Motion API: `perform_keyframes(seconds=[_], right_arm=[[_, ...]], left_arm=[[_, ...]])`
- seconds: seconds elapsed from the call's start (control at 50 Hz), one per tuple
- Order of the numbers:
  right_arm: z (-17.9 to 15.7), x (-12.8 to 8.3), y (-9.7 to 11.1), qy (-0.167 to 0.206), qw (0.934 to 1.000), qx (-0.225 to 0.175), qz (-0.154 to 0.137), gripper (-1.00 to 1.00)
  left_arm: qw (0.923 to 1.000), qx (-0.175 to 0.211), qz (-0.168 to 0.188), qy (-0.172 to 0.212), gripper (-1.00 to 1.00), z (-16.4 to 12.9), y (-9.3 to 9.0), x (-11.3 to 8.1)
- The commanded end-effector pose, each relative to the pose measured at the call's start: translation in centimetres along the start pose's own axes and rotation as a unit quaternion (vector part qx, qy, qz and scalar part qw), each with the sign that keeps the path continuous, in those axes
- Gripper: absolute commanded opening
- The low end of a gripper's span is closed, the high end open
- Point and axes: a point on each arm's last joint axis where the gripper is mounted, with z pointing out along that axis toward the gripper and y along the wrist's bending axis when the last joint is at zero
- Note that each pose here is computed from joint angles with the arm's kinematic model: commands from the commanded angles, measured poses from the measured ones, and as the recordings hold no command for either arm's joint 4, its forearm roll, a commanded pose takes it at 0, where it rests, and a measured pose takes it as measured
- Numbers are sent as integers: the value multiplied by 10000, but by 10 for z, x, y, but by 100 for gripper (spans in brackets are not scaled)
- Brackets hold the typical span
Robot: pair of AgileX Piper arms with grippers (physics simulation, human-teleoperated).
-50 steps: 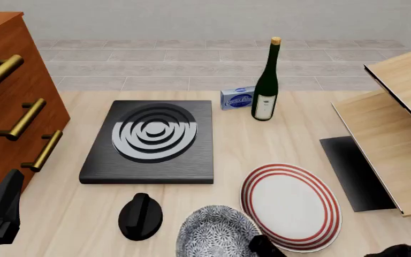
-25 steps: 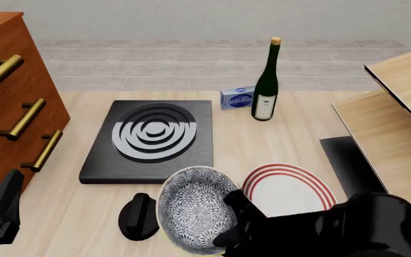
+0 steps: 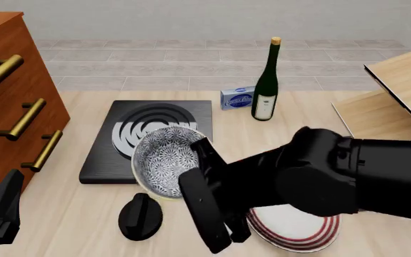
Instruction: Put the bowl on the stove.
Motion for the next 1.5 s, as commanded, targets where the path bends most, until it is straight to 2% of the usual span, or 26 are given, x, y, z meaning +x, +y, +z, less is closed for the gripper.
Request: perform_keyframes(seconds=[0.02,0.12,0.14,0.24,0.42,0.54,0.84,1.2,1.4,1.5], right_arm=[[9,-3,-37,80,9996,80,273,-100],[14,-10,-45,47,9993,59,374,-100],[15,-16,-49,6,9988,31,482,-100],[28,-13,-59,66,9986,58,529,-100],[50,-6,-97,181,9973,188,692,-100],[60,-2,-113,234,9962,232,811,-100],[82,12,-137,375,9937,248,1025,-100],[111,38,-150,582,9896,214,1297,-100],[126,39,-145,602,9882,131,1400,-100],[133,48,-148,662,9870,126,1456,-100]], left_arm=[[10000,0,1,0,100,0,0,0],[10000,-2,1,-1,100,0,0,0],[10000,-1,1,0,100,0,0,0],[10000,-1,0,0,100,0,0,0],[10000,0,0,1,100,0,0,0],[10000,-1,-1,-1,100,0,0,0],[10000,0,0,0,100,0,0,0],[10000,0,1,-1,100,0,0,0],[10000,-1,0,0,100,0,0,0],[10000,1,-1,0,100,0,0,0]])
